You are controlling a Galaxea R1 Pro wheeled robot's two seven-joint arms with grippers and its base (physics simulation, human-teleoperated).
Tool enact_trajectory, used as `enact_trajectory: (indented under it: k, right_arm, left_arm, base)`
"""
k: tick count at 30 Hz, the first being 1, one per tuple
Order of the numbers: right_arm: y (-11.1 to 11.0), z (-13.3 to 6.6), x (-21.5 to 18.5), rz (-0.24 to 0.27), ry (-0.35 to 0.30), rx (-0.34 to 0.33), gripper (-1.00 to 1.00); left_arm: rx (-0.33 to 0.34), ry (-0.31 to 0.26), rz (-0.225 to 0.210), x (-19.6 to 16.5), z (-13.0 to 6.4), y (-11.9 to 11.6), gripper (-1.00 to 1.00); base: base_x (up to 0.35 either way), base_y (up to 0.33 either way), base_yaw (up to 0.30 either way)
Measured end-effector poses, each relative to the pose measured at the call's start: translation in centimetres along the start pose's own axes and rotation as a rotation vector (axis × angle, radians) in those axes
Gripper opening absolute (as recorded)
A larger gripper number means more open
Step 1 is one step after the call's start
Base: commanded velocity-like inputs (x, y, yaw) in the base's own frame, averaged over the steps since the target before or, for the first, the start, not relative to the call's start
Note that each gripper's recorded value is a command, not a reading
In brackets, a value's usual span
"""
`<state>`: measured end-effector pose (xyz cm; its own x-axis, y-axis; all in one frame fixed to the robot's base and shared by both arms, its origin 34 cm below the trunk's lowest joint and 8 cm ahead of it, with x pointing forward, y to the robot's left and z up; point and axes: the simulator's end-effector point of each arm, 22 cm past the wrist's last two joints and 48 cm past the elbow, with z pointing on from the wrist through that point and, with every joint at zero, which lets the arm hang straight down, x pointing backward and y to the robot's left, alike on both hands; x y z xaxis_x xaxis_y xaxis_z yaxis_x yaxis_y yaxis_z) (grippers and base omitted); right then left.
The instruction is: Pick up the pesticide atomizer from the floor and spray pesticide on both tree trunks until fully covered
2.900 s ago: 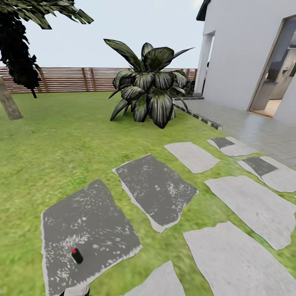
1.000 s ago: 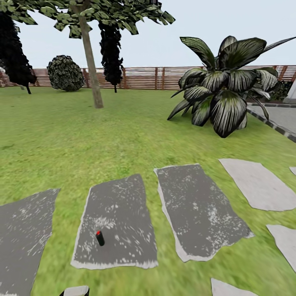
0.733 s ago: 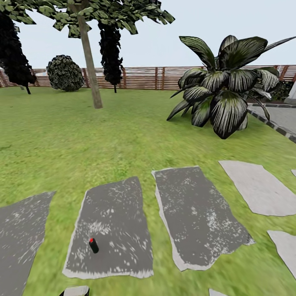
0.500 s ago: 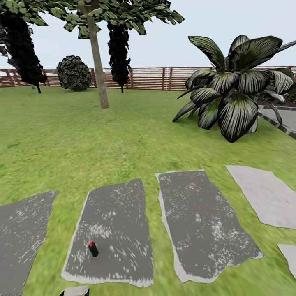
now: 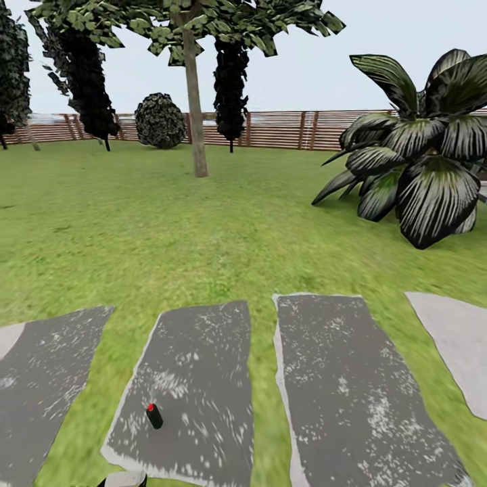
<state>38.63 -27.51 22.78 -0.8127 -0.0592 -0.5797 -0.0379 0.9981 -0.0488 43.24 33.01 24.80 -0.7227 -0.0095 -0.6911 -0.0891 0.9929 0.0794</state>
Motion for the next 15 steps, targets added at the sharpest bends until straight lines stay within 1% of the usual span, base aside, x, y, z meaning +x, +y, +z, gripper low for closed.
enact_trajectory:
  k: [6, 15]
  right_arm:
    - [0.00, 0.00, 0.01, 0.000, 0.000, 0.000, 1.00]
    - [0.00, 0.01, 0.01, 0.000, 0.000, 0.000, 1.00]
  left_arm:
    - [0.000, 0.000, 0.000, 0.00, 0.01, 0.00, 1.00]
    - [-0.001, 0.000, -0.001, -0.01, 0.02, 0.02, 1.00]
  base:
    - [0.080, -0.262, 0.278]
    - [0.005, -0.272, 0.278]
